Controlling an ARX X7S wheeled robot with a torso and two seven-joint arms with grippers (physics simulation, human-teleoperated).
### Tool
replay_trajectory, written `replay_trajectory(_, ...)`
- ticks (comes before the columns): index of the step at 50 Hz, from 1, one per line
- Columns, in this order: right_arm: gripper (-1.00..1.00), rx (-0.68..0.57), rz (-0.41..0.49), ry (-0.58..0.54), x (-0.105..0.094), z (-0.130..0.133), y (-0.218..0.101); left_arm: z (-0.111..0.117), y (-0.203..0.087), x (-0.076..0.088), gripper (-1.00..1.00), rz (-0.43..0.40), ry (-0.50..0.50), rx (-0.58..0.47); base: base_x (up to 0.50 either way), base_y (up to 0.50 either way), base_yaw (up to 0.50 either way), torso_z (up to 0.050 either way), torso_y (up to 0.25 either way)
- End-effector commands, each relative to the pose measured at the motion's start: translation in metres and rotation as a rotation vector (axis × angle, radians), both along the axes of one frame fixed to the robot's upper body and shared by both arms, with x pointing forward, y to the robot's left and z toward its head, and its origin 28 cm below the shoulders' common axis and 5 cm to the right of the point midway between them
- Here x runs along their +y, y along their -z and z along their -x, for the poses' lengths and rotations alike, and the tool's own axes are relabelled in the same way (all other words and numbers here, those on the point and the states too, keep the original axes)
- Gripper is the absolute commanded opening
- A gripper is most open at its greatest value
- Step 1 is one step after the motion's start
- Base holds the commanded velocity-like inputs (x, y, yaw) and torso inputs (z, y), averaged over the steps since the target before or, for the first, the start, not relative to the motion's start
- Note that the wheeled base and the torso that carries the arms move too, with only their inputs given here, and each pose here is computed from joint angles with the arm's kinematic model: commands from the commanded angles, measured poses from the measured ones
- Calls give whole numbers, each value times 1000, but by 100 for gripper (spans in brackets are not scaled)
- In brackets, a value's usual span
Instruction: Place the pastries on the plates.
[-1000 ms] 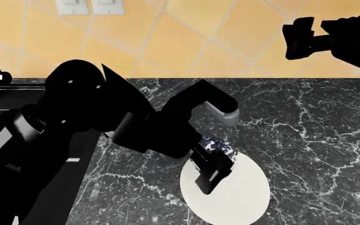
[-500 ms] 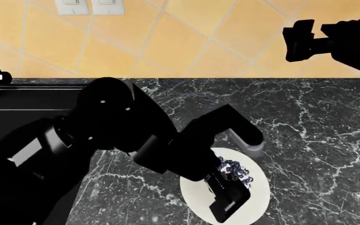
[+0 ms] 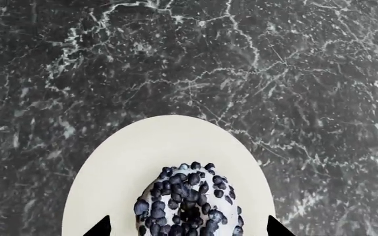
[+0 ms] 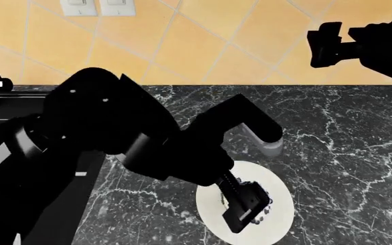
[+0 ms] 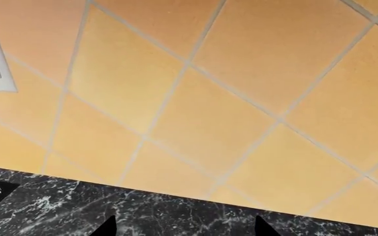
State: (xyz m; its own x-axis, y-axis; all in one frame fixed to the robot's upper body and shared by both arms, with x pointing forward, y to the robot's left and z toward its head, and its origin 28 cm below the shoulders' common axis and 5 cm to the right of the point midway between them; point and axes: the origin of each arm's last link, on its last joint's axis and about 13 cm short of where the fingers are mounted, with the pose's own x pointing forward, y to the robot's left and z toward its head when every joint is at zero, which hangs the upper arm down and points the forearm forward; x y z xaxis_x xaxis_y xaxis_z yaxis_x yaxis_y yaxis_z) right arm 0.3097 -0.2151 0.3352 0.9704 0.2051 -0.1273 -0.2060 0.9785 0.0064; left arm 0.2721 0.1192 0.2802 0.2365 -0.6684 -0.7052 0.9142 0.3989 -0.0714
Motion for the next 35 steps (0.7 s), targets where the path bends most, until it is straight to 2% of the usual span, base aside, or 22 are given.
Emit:
replay_trajectory(1, 100, 1, -2, 0, 0, 0, 0, -5, -29, 22, 100, 83, -72, -55, 0, 0, 0, 0, 0)
replay_trajectory(9, 100, -30, 8, -22, 1, -1, -3, -36, -41, 56, 100, 92, -237, -110, 0, 0, 0, 0, 0)
replay_trajectory(13, 100, -33, 11, -29, 2, -1, -4, -42, -49, 73, 100, 112, -311, -141, 0, 0, 0, 0, 0)
replay_trajectory(16, 100, -35, 8, -40, 2, -1, -4, -43, -51, 77, 100, 122, -319, -157, 0, 0, 0, 0, 0)
replay_trajectory(18, 100, -36, 5, -52, 4, -2, -5, -42, -50, 88, 100, 151, -367, -173, 0, 0, 0, 0, 0)
replay_trajectory(20, 100, -36, 5, -52, 4, -2, -5, -41, -50, 88, 100, 151, -367, -173, 0, 0, 0, 0, 0)
replay_trajectory(21, 100, -35, 6, -58, 4, -1, -4, -45, -45, 95, 100, 153, -417, -186, 0, 0, 0, 0, 0)
replay_trajectory(26, 100, -34, 1, -40, 3, -2, -4, -47, -40, 102, 100, 185, -455, -200, -38, 0, 0, 0, 0)
replay_trajectory(30, 100, -33, -11, -35, 3, -1, -4, -46, -33, 104, 100, 231, -498, -236, -448, 0, 0, 0, 3)
replay_trajectory(35, 100, -43, -10, -36, 3, -2, -5, -41, -26, 105, 100, 225, -502, -219, -500, 0, 0, 0, 0)
